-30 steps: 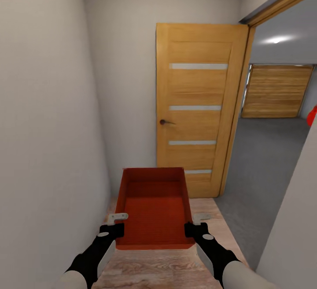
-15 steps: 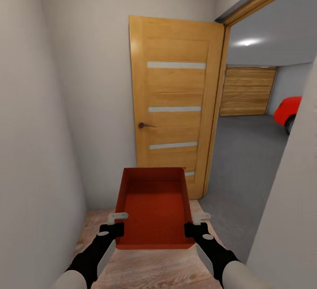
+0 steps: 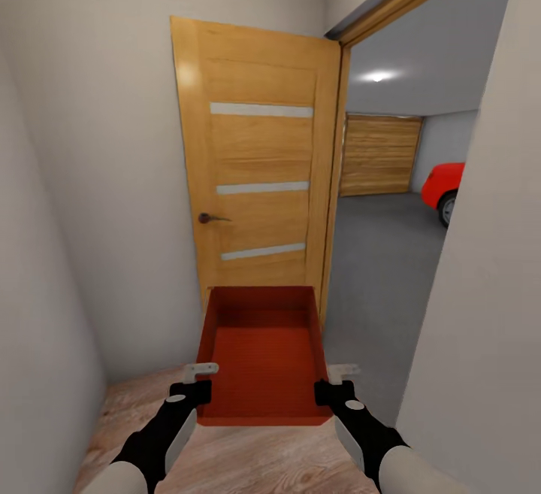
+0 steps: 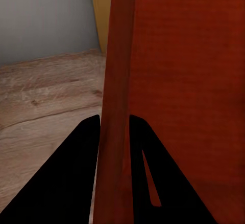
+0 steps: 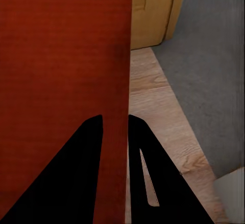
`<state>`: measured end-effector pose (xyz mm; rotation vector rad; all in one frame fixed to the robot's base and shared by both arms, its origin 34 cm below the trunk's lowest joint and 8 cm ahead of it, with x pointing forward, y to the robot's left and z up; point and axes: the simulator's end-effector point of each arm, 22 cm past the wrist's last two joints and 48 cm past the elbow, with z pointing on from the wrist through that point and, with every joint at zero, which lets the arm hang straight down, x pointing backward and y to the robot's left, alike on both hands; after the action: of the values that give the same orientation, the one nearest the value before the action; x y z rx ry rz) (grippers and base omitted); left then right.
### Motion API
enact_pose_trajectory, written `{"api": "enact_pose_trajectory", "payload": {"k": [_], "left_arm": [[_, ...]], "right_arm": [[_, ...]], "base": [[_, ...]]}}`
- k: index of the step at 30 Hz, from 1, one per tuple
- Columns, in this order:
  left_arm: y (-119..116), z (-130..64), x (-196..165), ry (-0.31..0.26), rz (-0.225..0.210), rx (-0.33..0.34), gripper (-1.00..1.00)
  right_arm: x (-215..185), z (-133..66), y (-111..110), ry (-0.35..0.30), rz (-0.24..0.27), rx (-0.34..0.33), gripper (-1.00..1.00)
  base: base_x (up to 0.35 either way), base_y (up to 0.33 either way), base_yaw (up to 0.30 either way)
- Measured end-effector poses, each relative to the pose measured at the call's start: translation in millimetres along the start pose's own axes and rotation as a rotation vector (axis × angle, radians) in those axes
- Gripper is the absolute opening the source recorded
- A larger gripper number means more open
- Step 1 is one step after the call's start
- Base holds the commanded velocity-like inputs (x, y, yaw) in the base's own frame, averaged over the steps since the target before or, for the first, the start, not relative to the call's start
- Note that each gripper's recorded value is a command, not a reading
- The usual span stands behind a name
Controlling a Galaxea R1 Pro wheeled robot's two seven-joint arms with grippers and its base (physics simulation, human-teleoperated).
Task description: Move the two storage containers from the living room to the garage. In the garage, place one container on the floor and stack the other container on top of it (either order is fine).
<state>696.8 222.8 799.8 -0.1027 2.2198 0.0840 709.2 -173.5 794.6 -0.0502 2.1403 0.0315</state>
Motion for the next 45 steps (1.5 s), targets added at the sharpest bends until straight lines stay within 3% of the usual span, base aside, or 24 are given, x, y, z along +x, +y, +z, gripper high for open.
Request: {"api": "enact_pose_trajectory", "payload": {"k": [19, 38, 45], "left_arm": [[-1.0, -0.2, 0.4, 0.001, -0.001, -0.001, -1.0], [-1.5, 0.1, 2.9, 0.001, -0.007, 0.0, -1.0], [-1.4, 0.1, 2.8, 0.001, -0.007, 0.001, -1.0]], "right_arm": [[0.1, 0.1, -1.1, 0.0, -0.001, 0.0, -1.0], [0.4, -0.1, -1.5, 0.001, -0.005, 0.0, -1.0], [0.3, -0.2, -1.4, 0.001, -0.005, 0.0, -1.0]], "base": [[0.0, 0.023, -0.279], [0.076, 0.307, -0.019], [0.135, 0.315, -0.225]]}}
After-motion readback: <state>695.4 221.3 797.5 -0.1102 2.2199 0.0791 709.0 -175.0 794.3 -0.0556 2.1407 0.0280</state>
